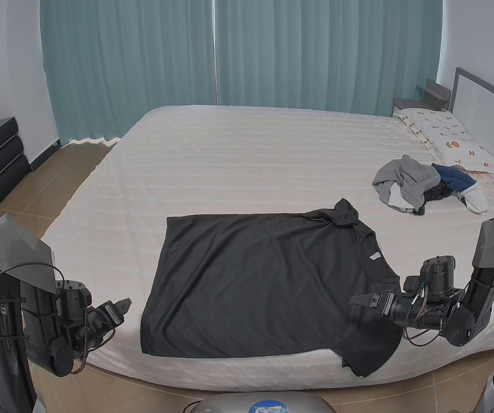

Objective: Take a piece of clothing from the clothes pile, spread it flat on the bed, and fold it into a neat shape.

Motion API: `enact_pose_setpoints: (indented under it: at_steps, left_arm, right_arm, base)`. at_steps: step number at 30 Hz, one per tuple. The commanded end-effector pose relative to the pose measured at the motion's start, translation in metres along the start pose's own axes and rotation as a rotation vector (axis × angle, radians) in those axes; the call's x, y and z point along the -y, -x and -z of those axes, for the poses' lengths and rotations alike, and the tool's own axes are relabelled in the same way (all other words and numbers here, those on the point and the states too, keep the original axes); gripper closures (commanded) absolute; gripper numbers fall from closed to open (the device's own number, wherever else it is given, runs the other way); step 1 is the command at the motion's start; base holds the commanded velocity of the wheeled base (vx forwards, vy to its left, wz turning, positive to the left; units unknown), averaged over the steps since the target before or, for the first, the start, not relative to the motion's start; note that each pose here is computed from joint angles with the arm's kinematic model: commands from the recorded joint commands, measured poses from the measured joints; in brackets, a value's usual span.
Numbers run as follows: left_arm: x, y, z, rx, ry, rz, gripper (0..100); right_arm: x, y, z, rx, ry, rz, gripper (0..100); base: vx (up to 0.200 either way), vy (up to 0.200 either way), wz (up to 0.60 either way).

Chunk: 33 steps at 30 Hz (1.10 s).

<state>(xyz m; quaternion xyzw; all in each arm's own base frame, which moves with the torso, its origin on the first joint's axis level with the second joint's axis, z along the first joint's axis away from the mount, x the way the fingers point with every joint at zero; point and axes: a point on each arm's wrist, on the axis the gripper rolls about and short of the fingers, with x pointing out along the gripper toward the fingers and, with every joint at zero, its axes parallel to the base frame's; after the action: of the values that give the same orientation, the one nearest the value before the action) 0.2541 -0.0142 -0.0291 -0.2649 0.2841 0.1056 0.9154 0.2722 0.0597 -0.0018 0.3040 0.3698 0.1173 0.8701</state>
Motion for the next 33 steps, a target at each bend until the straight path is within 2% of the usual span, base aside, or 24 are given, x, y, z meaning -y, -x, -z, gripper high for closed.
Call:
enact_pose_setpoints:
  at_steps: [1,8,18,21,26,30,33]
  left_arm:
    - [0.002,-0.001,-0.002,0.017,0.002,0.014,0]
    - [0.002,-0.003,-0.002,0.02,0.002,0.015,0]
    - [0.006,0.001,-0.005,0.033,0.022,0.029,0]
    - [0.015,0.006,-0.015,0.077,0.063,0.075,0]
    - [0.034,-0.002,-0.021,0.123,0.054,0.149,0]
    - [0.05,-0.025,-0.038,0.199,0.06,0.21,0]
    - [0.062,-0.049,-0.048,0.212,0.046,0.217,0]
  right_arm:
    - [-0.002,0.001,-0.001,0.007,-0.009,-0.009,0]
    - [-0.006,0.002,-0.003,0.024,-0.037,-0.027,0]
    - [-0.005,-0.001,-0.003,0.02,-0.045,-0.028,0]
    - [-0.007,-0.004,0.0,0.007,-0.084,-0.033,0]
    - [-0.005,-0.015,0.002,-0.005,-0.143,-0.027,0]
    - [-0.005,-0.016,0.0,0.014,-0.181,-0.044,0]
    - [-0.005,-0.017,-0.002,0.03,-0.231,-0.061,0]
  base:
    - [0.2,0.0,0.0]
    - [0.2,0.0,0.0]
    - [0.0,0.0,0.0]
    - [0.0,0.0,0.0]
    - [0.0,0.0,0.0]
    - [0.0,0.0,0.0]
    - [0.0,0.0,0.0]
